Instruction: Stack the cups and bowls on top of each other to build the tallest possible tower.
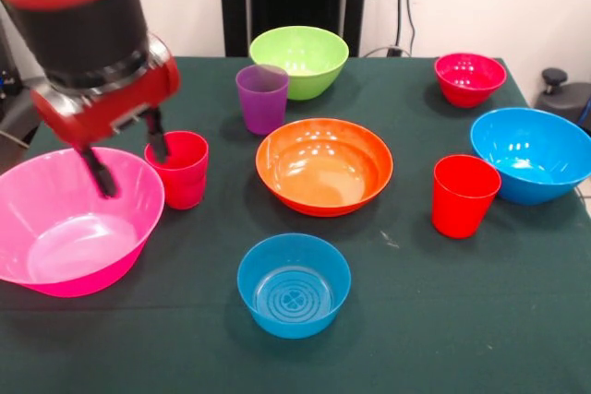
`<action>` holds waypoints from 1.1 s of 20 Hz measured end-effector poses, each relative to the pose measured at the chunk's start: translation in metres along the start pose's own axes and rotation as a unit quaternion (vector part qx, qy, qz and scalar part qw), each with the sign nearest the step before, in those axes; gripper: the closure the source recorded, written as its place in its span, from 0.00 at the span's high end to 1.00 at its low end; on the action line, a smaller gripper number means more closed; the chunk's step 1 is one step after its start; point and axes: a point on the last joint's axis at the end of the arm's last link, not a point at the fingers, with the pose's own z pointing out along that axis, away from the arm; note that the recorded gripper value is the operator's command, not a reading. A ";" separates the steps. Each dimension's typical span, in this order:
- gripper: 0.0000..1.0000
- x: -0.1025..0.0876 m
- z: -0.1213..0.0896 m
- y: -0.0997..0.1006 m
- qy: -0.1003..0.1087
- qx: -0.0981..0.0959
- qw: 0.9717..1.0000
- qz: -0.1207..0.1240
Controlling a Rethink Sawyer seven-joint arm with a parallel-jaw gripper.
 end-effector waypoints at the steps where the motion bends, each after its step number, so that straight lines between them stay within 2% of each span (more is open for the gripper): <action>1: 1.00 0.002 -0.006 -0.002 0.000 0.011 1.000 0.004; 3: 1.00 0.010 -0.024 -0.007 0.003 0.036 0.999 0.017; 7: 1.00 0.023 -0.049 -0.012 0.015 0.059 0.997 0.041; 11: 1.00 0.034 -0.069 -0.015 0.029 0.080 0.994 0.065; 12: 1.00 0.037 -0.078 -0.015 0.036 0.091 0.993 0.073; 18: 1.00 0.041 -0.101 -0.013 0.042 0.108 0.990 0.082; 19: 1.00 0.042 -0.111 -0.011 0.040 0.110 0.990 0.083; 22: 1.00 0.044 -0.121 -0.006 0.037 0.110 0.990 0.086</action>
